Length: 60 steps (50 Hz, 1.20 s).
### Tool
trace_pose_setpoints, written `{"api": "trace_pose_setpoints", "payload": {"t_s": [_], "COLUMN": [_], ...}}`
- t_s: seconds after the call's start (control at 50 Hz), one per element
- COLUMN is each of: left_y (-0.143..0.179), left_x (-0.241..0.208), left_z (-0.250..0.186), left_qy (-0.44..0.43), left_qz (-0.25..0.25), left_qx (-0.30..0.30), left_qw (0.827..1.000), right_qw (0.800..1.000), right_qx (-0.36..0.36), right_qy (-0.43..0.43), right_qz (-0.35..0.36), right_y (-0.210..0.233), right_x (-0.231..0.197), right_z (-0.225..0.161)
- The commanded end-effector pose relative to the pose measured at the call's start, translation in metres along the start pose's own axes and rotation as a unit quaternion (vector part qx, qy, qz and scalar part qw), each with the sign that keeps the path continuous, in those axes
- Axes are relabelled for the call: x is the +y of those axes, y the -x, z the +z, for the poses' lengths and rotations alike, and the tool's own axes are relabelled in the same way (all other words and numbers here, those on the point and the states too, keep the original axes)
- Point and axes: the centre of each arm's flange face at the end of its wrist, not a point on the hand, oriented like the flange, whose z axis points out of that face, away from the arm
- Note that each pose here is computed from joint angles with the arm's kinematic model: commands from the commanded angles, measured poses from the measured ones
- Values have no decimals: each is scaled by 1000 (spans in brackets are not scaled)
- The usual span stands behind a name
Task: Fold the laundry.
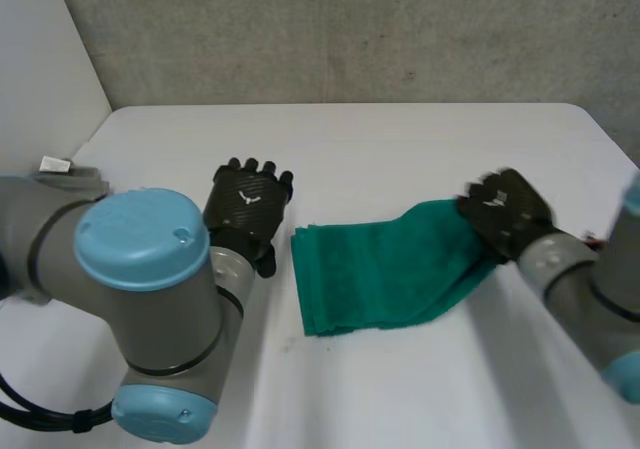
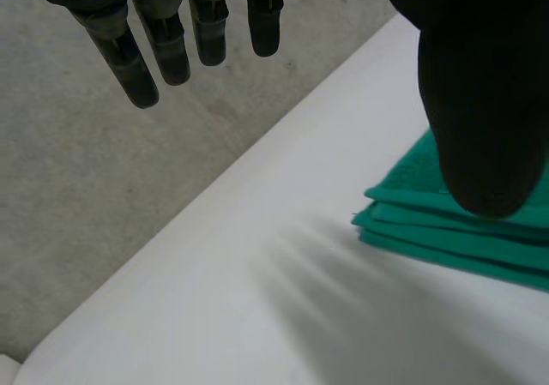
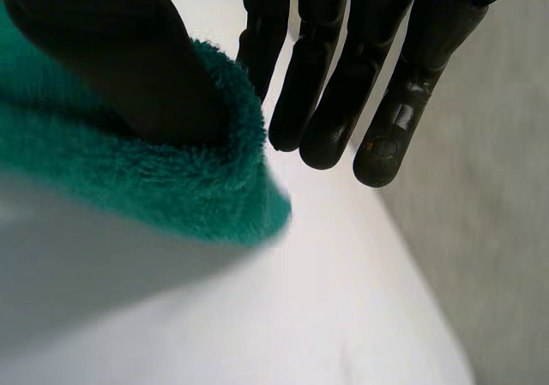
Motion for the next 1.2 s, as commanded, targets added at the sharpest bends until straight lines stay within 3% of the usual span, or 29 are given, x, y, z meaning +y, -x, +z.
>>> {"api": "trace_pose_setpoints", "payload": {"t_s": [0.02,0.16,0.26,0.3,0.36,0.38,0.46,0.54,0.62,0.86,0.98,1.2], "left_y": [8,19,23,24,24,23,14,-16,-41,-55,-54,-47], "left_x": [-3,-3,-7,-9,-15,-17,-24,-27,-14,38,43,22], "left_z": [-1,6,10,11,13,13,15,19,20,26,24,20], "left_qy": [-4,0,-7,-10,-20,-23,-36,-52,-23,110,127,104], "left_qz": [-5,-27,-60,-68,-83,-86,-99,-116,-118,-80,-74,-79], "left_qx": [-12,-43,-50,-51,-50,-48,-30,40,82,86,84,86], "left_qw": [1000,999,997,996,995,995,994,991,989,987,986,988], "right_qw": [986,965,965,966,967,962,932,915,918,932,949,954], "right_qx": [-91,-199,-213,-209,-171,-137,-102,-107,-121,-150,-157,-147], "right_qy": [-131,-162,-152,-148,-125,-117,-87,-41,5,67,68,54], "right_qz": [-40,-46,-9,29,143,207,337,386,377,324,266,257], "right_y": [73,140,140,133,91,61,15,12,22,56,61,48], "right_x": [-81,-85,-85,-88,-85,-82,-70,-56,-39,-3,2,-9], "right_z": [-14,-18,-21,-21,-8,1,7,18,28,51,51,44]}}
